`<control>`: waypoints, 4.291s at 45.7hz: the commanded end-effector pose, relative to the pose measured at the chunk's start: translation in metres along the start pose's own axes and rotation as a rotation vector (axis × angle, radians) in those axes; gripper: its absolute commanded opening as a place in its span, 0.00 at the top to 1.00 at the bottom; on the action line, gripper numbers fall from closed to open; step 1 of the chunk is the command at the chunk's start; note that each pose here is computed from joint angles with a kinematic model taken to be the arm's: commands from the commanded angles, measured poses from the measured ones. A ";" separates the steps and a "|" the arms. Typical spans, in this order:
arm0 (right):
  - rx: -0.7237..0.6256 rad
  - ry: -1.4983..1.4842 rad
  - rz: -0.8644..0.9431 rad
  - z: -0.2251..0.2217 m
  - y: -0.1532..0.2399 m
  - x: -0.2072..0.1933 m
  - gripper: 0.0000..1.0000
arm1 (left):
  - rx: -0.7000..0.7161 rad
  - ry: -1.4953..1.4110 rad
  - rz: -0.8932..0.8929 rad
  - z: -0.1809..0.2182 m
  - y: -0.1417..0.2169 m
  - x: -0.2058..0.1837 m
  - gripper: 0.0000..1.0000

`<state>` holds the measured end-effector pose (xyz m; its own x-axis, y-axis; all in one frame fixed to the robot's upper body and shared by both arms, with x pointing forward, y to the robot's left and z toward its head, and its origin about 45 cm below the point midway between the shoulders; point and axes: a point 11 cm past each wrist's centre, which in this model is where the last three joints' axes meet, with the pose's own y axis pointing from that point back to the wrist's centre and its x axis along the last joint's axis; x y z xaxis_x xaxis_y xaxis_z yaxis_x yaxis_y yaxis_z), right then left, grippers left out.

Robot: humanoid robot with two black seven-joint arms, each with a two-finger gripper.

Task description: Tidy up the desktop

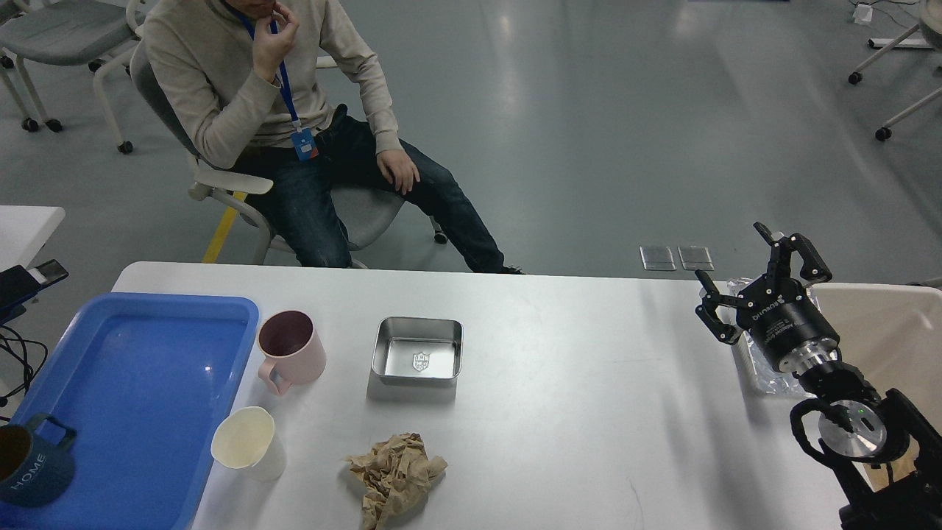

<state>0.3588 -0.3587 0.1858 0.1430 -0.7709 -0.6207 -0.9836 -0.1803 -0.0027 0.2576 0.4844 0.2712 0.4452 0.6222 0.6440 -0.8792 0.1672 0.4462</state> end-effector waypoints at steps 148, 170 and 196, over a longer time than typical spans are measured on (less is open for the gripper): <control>-0.019 0.014 0.027 0.003 0.017 0.014 0.00 | 0.003 -0.094 -0.371 0.012 -0.181 -0.158 0.30; -0.013 0.014 0.030 0.001 0.018 0.015 0.00 | 0.050 -0.063 -0.374 0.001 -0.187 -0.166 0.68; -0.008 0.012 0.038 0.000 0.020 0.018 0.00 | -0.025 -0.032 -0.379 0.022 -0.196 -0.166 1.00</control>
<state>0.3416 -0.3761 0.1748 0.1065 -0.7848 -0.6105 -0.9875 -0.1553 0.0274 0.3549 0.3343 0.0845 0.7419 0.4938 0.4535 -0.6536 0.3821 0.6533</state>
